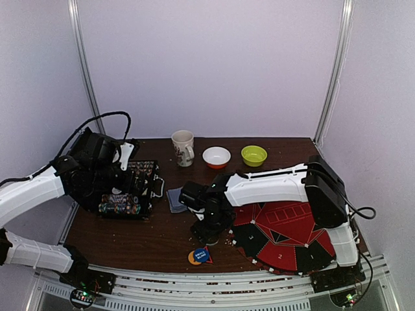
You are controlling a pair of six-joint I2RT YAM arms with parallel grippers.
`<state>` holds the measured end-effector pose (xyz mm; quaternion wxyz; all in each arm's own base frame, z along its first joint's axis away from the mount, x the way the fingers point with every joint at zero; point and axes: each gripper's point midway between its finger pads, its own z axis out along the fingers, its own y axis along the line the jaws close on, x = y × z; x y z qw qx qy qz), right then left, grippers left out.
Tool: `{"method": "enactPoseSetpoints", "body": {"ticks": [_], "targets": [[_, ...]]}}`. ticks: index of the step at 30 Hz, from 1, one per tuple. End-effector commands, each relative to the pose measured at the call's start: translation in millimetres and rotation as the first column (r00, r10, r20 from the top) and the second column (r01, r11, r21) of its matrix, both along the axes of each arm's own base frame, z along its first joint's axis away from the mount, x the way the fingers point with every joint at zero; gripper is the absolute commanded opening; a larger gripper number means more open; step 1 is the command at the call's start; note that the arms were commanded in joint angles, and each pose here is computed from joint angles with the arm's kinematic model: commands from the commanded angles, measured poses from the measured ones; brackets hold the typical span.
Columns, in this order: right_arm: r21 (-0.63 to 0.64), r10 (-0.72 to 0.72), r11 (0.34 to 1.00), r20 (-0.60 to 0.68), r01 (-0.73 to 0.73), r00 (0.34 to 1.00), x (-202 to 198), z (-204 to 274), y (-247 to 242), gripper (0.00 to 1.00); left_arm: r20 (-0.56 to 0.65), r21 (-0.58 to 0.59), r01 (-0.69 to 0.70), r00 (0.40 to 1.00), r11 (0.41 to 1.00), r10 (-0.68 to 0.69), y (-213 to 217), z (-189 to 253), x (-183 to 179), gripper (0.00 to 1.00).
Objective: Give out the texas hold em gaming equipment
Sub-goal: Pick up the all-in button from the center of the board, then place the dealer button at position 7.
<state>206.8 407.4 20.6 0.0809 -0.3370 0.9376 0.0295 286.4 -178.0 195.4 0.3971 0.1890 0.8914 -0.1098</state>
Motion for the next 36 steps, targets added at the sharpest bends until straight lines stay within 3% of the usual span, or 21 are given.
{"method": "enactPoseSetpoints", "body": {"ticks": [1, 5, 11, 14, 17, 22, 28, 32, 36], "targets": [[-0.147, 0.006, 0.989, 0.003, -0.006, 1.000, -11, -21, -25, 0.73, 0.048, -0.017, 0.004, 0.999, 1.000, -0.003, -3, 10, 4, 0.98], [-0.179, 0.012, 0.984, 0.008, -0.011, 1.000, -16, -22, -34, 0.57, 0.064, -0.004, -0.003, 0.998, 1.000, 0.003, 0, 12, 6, 0.98], [0.002, 0.012, 1.000, 0.039, -0.012, 0.999, -3, 26, 10, 0.33, 0.082, -0.007, 0.010, 0.997, 1.000, -0.009, -2, 16, 7, 0.98], [0.094, -0.006, 0.996, 0.071, -0.001, 0.997, 15, 64, 21, 0.31, 0.120, -0.019, 0.006, 0.993, 1.000, -0.004, -2, 25, 11, 0.98], [0.158, -0.083, 0.985, 0.114, 0.065, 0.990, 49, 101, 3, 0.29, 0.150, -0.027, 0.008, 0.989, 1.000, -0.004, -4, 32, 14, 0.98], [0.158, -0.310, 0.946, 0.185, 0.283, 0.933, 125, 127, -106, 0.29, 0.160, -0.011, 0.023, 0.987, 1.000, -0.021, -6, 34, 17, 0.98], [0.135, -0.603, 0.798, 0.215, 0.588, 0.769, 203, 97, -270, 0.29, 0.186, 0.003, 0.006, 0.983, 1.000, -0.006, -2, 38, 20, 0.98], [0.112, -0.703, 0.706, 0.227, 0.699, 0.674, 241, 71, -336, 0.28, 0.177, 0.009, 0.009, 0.984, 1.000, -0.010, -4, 35, 22, 0.98], [0.026, -0.732, 0.659, 0.250, 0.751, 0.634, 265, 46, -379, 0.26, 0.166, 0.019, 0.015, 0.986, 1.000, -0.018, -7, 34, 25, 0.98]]}}
